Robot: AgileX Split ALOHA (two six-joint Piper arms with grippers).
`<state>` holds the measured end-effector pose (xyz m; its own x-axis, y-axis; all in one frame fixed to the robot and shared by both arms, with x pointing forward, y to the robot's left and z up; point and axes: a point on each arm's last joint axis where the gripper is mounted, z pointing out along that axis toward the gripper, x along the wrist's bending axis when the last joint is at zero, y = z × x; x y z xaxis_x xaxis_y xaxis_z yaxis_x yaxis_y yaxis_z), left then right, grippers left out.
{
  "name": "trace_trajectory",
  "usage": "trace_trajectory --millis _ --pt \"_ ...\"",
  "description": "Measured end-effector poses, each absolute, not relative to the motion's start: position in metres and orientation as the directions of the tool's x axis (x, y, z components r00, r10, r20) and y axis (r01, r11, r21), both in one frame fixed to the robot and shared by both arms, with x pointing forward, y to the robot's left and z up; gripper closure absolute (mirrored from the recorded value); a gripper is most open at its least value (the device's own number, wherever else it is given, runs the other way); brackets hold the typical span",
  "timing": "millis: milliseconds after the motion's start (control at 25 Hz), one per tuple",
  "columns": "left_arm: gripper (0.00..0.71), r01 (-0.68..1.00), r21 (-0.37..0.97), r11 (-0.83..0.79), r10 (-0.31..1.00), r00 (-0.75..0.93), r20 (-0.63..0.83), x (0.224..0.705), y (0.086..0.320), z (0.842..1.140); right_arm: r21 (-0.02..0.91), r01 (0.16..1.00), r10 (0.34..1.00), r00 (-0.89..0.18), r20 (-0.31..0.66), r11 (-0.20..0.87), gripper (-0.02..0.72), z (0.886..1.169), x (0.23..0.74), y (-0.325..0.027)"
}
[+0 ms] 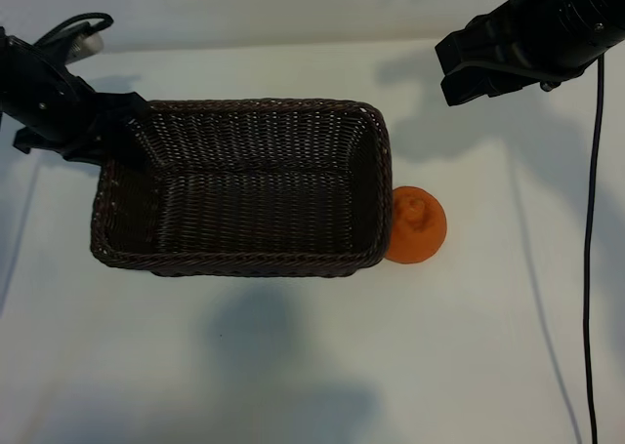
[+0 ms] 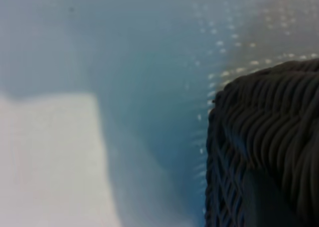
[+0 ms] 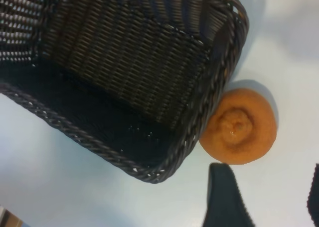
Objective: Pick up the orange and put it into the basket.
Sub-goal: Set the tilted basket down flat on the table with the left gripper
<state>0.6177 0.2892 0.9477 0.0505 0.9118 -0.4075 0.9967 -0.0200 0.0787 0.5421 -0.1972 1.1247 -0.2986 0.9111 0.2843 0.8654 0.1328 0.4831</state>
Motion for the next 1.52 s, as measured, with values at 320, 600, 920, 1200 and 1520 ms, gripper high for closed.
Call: trace_trajectory --millis 320,600,920,1200,1520 --pt "0.55 0.998 0.061 -0.001 0.899 0.028 -0.436 0.621 0.287 0.937 0.483 0.865 0.911 -0.299 0.284 0.133 0.293 1.125 0.542 -0.197" --pt "0.55 0.998 0.051 0.022 0.9 0.003 -0.437 0.622 0.287 0.936 0.483 0.865 0.911 -0.299 0.284 0.133 0.293 1.125 0.542 -0.197" --pt "0.552 0.999 0.043 0.027 0.899 -0.006 -0.438 0.622 0.287 0.936 0.483 0.865 0.911 -0.299 0.284 0.133 0.293 1.125 0.542 -0.197" --pt "0.552 0.999 0.028 0.035 0.899 -0.02 -0.438 0.621 0.287 0.936 0.483 0.865 0.911 -0.299 0.284 0.133 0.293 1.125 0.542 -0.197" --pt "0.548 0.999 0.009 0.051 0.904 -0.042 -0.426 0.62 0.288 0.935 0.483 0.865 0.911 -0.299 0.284 0.133 0.293 1.125 0.542 -0.197"
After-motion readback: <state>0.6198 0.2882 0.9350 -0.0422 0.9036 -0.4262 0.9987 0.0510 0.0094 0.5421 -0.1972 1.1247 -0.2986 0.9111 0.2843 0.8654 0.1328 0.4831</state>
